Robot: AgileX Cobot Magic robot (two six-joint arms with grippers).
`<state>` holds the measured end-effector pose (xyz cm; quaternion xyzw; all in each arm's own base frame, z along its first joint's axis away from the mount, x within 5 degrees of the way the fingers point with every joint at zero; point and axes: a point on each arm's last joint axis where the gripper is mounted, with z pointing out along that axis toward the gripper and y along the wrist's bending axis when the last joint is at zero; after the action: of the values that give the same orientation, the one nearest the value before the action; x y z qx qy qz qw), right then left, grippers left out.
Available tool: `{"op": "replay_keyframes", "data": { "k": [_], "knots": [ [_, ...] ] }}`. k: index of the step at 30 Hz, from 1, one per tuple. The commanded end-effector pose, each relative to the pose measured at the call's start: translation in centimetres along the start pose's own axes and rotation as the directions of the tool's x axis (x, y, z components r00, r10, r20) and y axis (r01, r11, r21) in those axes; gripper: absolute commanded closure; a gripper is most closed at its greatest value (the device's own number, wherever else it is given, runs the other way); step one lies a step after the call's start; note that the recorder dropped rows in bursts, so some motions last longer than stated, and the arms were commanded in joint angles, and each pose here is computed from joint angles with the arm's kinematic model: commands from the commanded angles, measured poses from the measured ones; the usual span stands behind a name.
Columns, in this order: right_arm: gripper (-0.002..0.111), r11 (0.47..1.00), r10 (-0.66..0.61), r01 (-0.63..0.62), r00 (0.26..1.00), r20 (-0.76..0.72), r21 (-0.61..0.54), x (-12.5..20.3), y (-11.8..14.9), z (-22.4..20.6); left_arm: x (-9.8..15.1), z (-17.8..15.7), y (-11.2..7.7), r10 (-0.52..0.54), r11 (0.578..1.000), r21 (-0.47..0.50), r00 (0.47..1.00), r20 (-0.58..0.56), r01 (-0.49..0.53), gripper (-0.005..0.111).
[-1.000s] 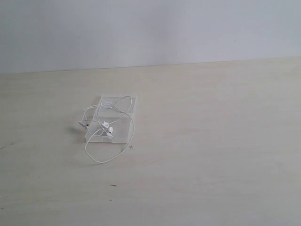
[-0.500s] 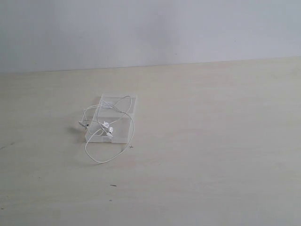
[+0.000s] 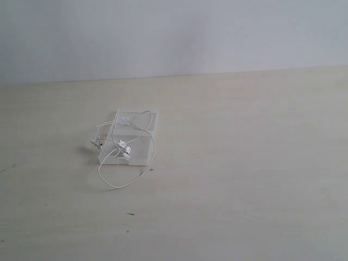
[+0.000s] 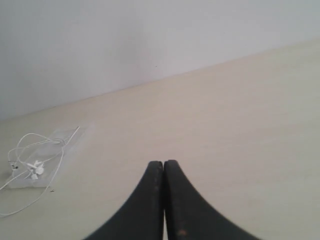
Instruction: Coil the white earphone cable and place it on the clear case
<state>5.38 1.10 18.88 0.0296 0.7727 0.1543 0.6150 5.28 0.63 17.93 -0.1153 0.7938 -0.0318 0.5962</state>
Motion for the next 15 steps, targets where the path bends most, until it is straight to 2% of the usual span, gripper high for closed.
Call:
{"op": "replay_keyframes", "data": {
  "k": [1,9,15],
  "knots": [
    [0.108,0.999,-0.027,0.027,1.0,0.011,0.032,0.05,-0.23,0.0,-0.02,-0.04,0.03,0.009,1.0,-0.004,1.0,0.004,-0.009,0.107],
    [0.108,0.998,-0.059,0.058,0.998,0.01,0.034,0.05,-0.24,0.0,-0.02,-0.04,0.03,0.009,1.0,-0.004,1.0,0.004,-0.009,0.107],
    [0.108,0.985,-0.165,0.165,0.986,0.005,0.056,0.05,-0.37,-0.01,-0.02,-0.04,0.03,0.007,1.0,-0.004,1.0,0.004,-0.007,0.107]
  ]
}}
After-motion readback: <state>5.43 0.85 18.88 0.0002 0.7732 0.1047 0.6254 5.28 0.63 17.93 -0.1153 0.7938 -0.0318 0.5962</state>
